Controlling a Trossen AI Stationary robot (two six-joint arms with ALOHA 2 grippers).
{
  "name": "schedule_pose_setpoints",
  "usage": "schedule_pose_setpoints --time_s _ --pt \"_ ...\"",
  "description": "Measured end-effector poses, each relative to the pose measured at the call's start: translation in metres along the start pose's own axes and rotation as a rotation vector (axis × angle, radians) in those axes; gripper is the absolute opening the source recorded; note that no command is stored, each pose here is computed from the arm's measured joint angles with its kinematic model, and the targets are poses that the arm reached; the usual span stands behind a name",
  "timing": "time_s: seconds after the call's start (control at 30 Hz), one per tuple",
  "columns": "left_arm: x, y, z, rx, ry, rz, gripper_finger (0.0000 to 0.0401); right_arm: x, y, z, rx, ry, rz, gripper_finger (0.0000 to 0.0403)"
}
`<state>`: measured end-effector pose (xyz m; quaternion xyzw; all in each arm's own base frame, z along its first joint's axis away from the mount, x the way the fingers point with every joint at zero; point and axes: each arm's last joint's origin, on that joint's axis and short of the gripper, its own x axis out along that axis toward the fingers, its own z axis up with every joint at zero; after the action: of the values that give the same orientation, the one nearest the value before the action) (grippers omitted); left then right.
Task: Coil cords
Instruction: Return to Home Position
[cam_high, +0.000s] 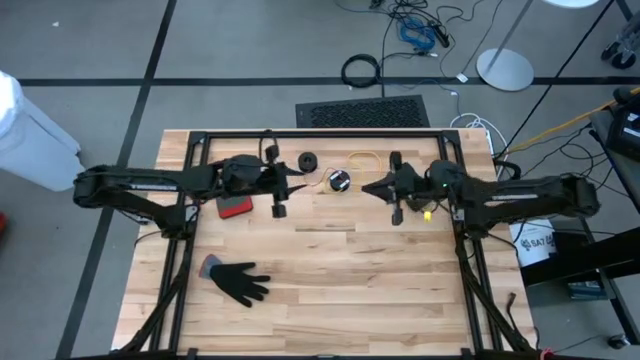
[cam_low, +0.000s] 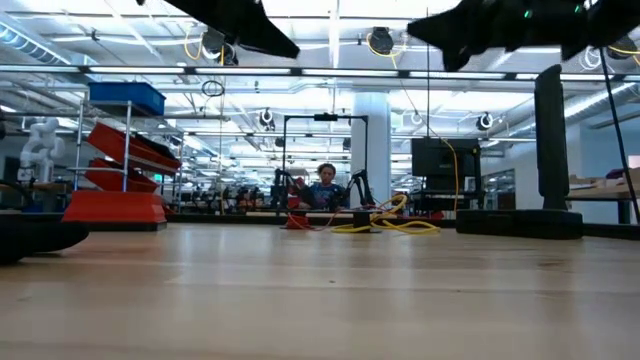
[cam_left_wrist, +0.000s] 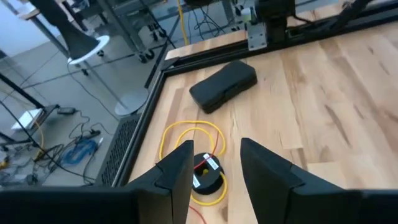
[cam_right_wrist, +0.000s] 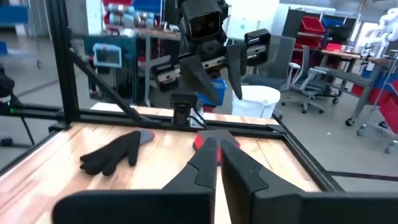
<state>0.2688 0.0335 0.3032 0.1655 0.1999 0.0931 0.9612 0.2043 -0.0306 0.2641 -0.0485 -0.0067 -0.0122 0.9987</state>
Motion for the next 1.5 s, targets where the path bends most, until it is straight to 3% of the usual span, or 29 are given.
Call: schedule_pose_setpoints --time_s 0.33,0.67,1.23,1.5 --pt "-0.049 0.010 0.010 -0.048 -0.067 -0.028 0.0140 -0.044 -0.002 0.065 -0.102 0.017 -0.066 0.0082" --pt "-0.100 0.016 0.008 -0.077 -0.111 -0.034 0.0139 -0.079 0.002 0.076 -0.112 0.012 -0.068 0.0121" --pt "-0.150 -0.002 -0.070 -0.213 -0.240 0.026 0.0138 -0.111 0.007 0.077 -0.144 -0.005 -0.068 0.0121" --pt "-0.156 -0.009 -0.095 -0.266 -0.317 0.050 0.0138 -0.120 0.010 0.068 -0.142 -0.016 -0.044 0.0121"
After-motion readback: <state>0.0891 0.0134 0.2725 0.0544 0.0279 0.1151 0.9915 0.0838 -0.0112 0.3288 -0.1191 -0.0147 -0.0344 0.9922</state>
